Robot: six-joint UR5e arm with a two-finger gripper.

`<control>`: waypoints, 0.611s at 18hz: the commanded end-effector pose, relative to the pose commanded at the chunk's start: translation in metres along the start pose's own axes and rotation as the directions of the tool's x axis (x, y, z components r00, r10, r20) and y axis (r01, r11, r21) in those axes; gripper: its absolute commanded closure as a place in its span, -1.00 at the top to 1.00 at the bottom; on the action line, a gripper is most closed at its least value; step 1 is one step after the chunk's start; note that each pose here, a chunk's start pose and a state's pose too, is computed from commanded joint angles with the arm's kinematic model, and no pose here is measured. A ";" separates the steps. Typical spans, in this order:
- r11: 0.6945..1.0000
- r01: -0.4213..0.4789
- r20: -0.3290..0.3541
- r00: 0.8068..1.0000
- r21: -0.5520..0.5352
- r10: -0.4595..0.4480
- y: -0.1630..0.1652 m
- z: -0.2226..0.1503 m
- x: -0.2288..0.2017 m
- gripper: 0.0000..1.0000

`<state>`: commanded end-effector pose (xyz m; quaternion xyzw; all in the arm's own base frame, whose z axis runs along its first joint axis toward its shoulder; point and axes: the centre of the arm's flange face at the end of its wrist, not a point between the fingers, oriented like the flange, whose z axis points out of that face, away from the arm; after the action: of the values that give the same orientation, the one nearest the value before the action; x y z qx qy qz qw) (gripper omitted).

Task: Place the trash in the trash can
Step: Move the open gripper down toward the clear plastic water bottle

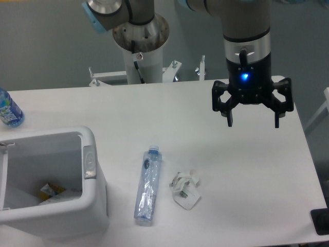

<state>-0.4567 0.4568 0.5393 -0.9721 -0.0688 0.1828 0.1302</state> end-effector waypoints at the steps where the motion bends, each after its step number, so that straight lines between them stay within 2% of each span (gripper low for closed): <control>1: 1.000 0.000 -0.001 1.000 -0.003 0.000 0.000 0.003 0.000 1.00; 4: 1.000 -0.003 -0.011 1.000 0.003 0.003 -0.002 0.004 0.004 1.00; 8: 1.000 0.002 -0.029 1.000 -0.006 -0.002 0.000 0.025 0.013 1.00; 11: 0.990 0.144 -0.026 0.989 0.008 -0.144 -0.010 0.042 0.028 1.00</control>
<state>-0.4475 0.4812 0.4953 -0.9662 -0.1360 0.1607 0.1489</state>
